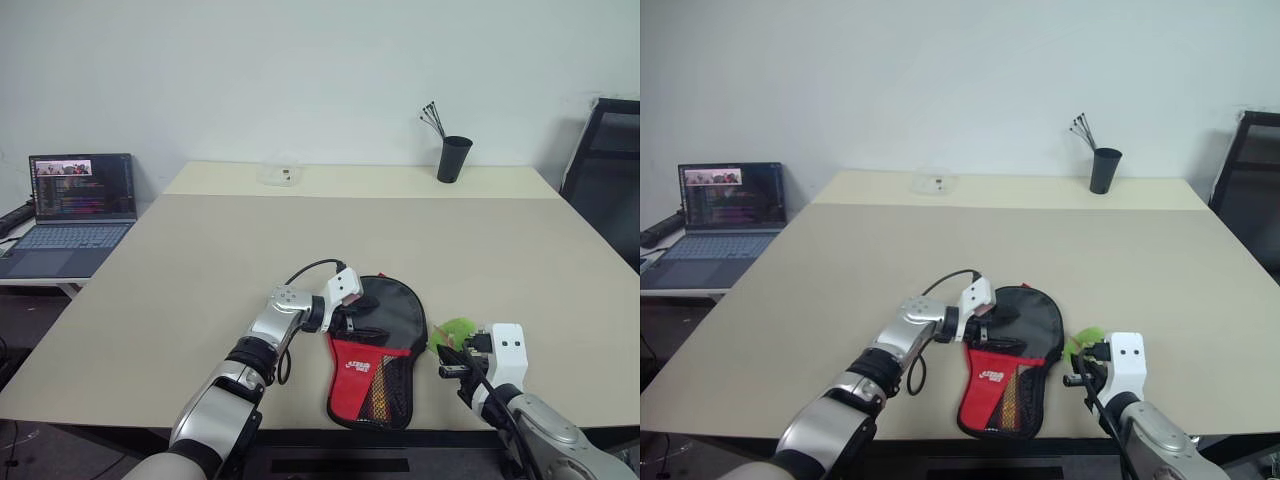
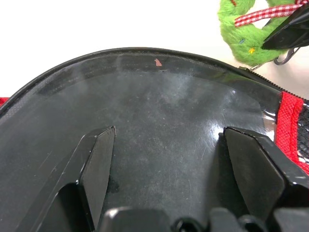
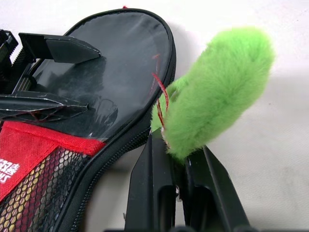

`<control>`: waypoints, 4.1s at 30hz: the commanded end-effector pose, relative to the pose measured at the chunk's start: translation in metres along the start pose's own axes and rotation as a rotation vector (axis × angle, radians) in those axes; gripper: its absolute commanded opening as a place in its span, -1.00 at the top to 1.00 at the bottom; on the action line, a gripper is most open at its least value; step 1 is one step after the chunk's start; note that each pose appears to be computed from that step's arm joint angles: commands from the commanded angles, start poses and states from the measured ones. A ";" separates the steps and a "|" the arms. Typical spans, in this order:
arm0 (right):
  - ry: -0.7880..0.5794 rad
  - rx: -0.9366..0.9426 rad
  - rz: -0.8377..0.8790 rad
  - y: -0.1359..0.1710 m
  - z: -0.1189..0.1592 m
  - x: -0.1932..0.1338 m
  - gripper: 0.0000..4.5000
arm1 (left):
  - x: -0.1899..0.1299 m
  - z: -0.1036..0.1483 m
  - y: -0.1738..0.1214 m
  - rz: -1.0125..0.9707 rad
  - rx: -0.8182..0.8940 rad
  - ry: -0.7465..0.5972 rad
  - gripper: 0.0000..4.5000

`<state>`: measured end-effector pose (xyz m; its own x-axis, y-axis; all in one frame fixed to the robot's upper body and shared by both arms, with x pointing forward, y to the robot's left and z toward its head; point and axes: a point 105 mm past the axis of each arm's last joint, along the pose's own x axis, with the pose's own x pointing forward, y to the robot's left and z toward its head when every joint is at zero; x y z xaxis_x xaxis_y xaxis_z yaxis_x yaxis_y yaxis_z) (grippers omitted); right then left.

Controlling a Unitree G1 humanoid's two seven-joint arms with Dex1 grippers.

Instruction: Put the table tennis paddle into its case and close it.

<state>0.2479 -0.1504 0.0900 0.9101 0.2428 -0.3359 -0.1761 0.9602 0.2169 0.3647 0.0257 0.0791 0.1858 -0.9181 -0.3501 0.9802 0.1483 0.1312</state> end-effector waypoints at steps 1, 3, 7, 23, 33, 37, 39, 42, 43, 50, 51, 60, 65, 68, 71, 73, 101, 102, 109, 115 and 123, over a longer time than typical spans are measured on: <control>0.003 -0.025 0.007 -0.002 0.000 -0.009 0.99 | 0.004 -0.029 -0.011 -0.019 -0.060 0.092 -0.74; 0.024 -0.028 0.045 0.002 -0.004 -0.012 0.99 | 0.005 -0.029 -0.011 -0.024 -0.059 0.091 -0.74; 0.045 -0.034 0.087 0.008 -0.007 -0.014 0.99 | 0.009 -0.027 -0.019 -0.083 -0.053 0.091 -0.74; 0.118 0.000 0.281 0.032 -0.018 -0.021 0.99 | 0.023 -0.028 -0.036 -0.230 0.022 0.158 -0.74; 0.174 0.063 0.375 0.042 -0.026 -0.033 0.99 | 0.025 -0.032 -0.044 -0.275 0.032 0.175 -0.74; 0.214 0.100 0.466 0.050 -0.032 -0.046 0.99 | 0.027 -0.033 -0.046 -0.282 0.036 0.176 -0.74; 0.254 0.116 0.524 0.055 -0.038 -0.056 0.99 | 0.027 -0.033 -0.047 -0.287 0.039 0.178 -0.74; 0.299 0.134 0.582 0.061 -0.046 -0.068 0.99 | 0.028 -0.033 -0.047 -0.286 0.042 0.178 -0.74; 0.310 0.136 0.596 0.062 -0.047 -0.071 0.99 | 0.028 -0.033 -0.047 -0.285 0.042 0.179 -0.74; 0.355 0.165 0.741 0.082 -0.046 -0.090 0.99 | 0.028 -0.032 -0.044 -0.268 0.043 0.181 -0.74; 0.355 0.167 0.761 0.085 -0.045 -0.091 0.99 | 0.028 -0.032 -0.044 -0.266 0.043 0.181 -0.74; 0.347 0.132 0.757 0.092 -0.036 -0.083 0.99 | 0.028 -0.033 -0.044 -0.254 0.039 0.176 -0.74; 0.350 0.115 0.733 0.084 -0.032 -0.082 0.39 | 0.028 -0.033 -0.044 -0.248 0.037 0.173 -0.74; 0.351 0.112 0.735 0.080 -0.031 -0.083 -0.03 | 0.028 -0.033 -0.044 -0.246 0.035 0.170 -0.74; 0.347 0.102 0.727 0.072 -0.030 -0.082 -0.49 | 0.028 -0.033 -0.044 -0.245 0.034 0.169 -0.74; 0.327 0.095 0.711 0.065 -0.027 -0.080 -0.49 | 0.028 -0.033 -0.044 -0.242 0.032 0.167 -0.74; -0.028 0.000 0.427 0.010 0.037 0.076 -0.49 | -0.129 0.000 -0.021 0.121 -0.183 -0.075 -0.74; -0.025 -0.002 0.430 0.011 0.037 0.079 -0.49 | -0.135 -0.001 -0.021 0.142 -0.192 -0.077 -0.74; -0.002 -0.044 0.429 0.014 0.035 0.099 -0.49 | -0.148 -0.007 -0.023 0.250 -0.218 -0.074 -0.74; -0.002 -0.059 0.452 0.019 0.039 0.107 0.09 | -0.149 -0.009 -0.027 0.279 -0.220 -0.073 -0.74; 0.001 -0.094 0.529 0.036 0.044 0.112 0.99 | -0.153 -0.009 -0.032 0.296 -0.223 -0.070 -0.74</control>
<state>0.3594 -0.1064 0.0873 0.7132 0.6538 -0.2529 -0.5903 0.7547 0.2862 0.3066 0.1626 0.1077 0.4521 -0.8440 -0.2887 0.8772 0.4793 -0.0276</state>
